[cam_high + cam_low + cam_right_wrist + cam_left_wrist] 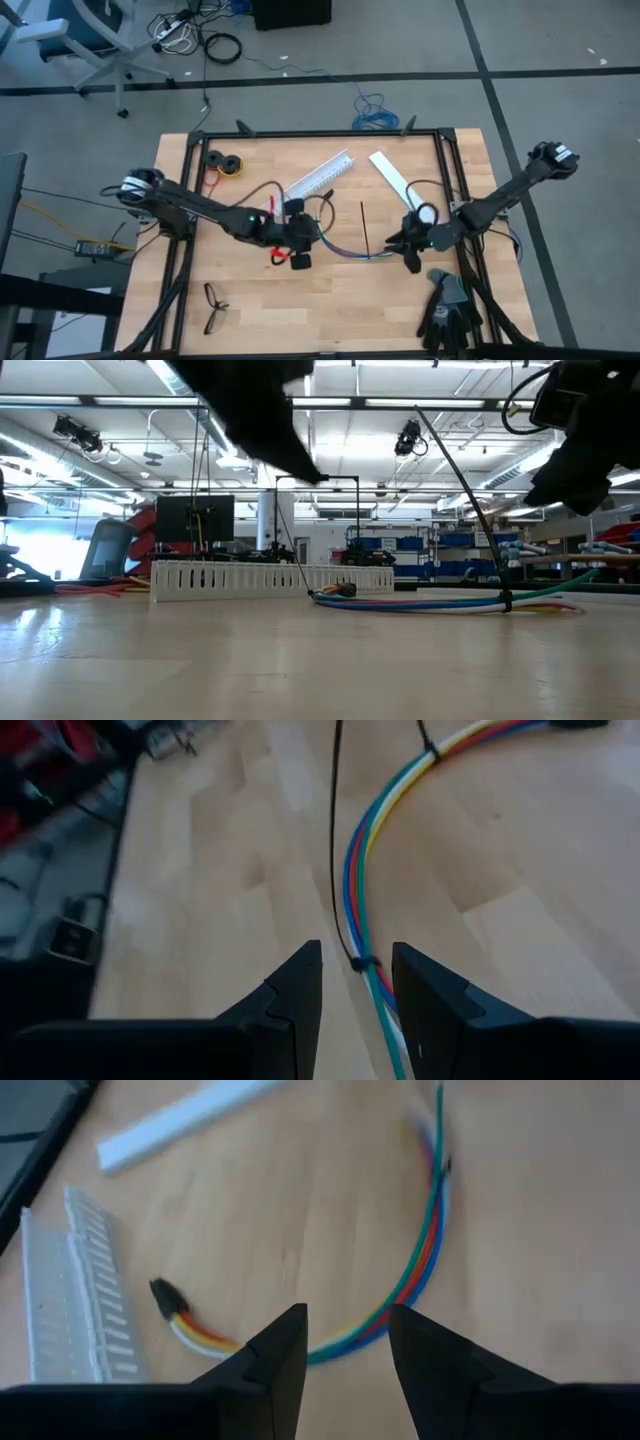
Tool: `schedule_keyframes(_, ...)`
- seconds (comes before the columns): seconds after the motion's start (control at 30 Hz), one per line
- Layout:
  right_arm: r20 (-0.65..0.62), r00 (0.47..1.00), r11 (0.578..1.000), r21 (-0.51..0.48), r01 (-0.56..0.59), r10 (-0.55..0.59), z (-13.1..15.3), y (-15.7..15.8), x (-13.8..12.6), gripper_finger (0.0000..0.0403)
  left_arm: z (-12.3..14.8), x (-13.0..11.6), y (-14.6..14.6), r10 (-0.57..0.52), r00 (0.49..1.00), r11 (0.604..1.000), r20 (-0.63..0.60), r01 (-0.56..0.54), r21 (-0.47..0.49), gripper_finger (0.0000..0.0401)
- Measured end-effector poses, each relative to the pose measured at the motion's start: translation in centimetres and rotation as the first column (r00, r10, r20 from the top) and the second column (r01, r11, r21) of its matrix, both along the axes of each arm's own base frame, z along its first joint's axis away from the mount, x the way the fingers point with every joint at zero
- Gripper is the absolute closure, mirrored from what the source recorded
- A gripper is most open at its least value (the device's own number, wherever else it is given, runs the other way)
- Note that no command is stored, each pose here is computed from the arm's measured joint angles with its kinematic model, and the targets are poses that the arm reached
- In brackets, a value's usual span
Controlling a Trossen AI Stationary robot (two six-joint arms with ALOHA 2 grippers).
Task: Ziptie cables
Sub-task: Put the zip tied cable wires into the white cable duct
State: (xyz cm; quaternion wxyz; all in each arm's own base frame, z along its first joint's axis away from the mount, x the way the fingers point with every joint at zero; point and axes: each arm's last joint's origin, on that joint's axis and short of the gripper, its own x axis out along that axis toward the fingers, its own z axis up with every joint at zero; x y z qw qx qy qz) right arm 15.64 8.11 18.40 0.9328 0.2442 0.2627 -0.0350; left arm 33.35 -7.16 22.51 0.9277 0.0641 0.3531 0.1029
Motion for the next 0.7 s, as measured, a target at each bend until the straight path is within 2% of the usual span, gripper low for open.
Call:
schedule_keyframes(0.2,-0.097,0.995,0.999,-0.046,-0.015,0.011,-2.8,0.5,2.2,0.0292,-3.9,1.5,0.9,-0.047,0.988,0.987,-0.147,0.069,0.147,0.0249)
schedule_keyframes(0.33,-0.161,0.985,0.996,-0.054,-0.066,0.057,-3.7,0.8,3.9,0.0292,-4.9,2.1,1.8,-0.080,0.977,0.968,-0.199,0.123,0.219,0.0249)
schedule_keyframes(0.43,-0.180,0.978,0.986,-0.110,-0.126,0.105,-3.4,1.2,5.7,0.0292,-4.9,2.2,2.5,-0.075,0.977,0.967,-0.200,0.121,0.226,0.0249)
schedule_keyframes(0.53,-0.251,0.957,0.969,-0.160,-0.188,0.144,-3.3,1.4,7.4,0.0292,-4.8,2.3,3.0,-0.059,0.980,0.970,-0.191,0.101,0.221,0.0249)
schedule_keyframes(0.7,-0.435,0.881,0.948,-0.156,-0.277,0.186,-4.5,1.2,9.4,0.0292,-4.6,2.4,2.9,-0.063,0.983,0.971,-0.175,0.101,0.217,0.0249)
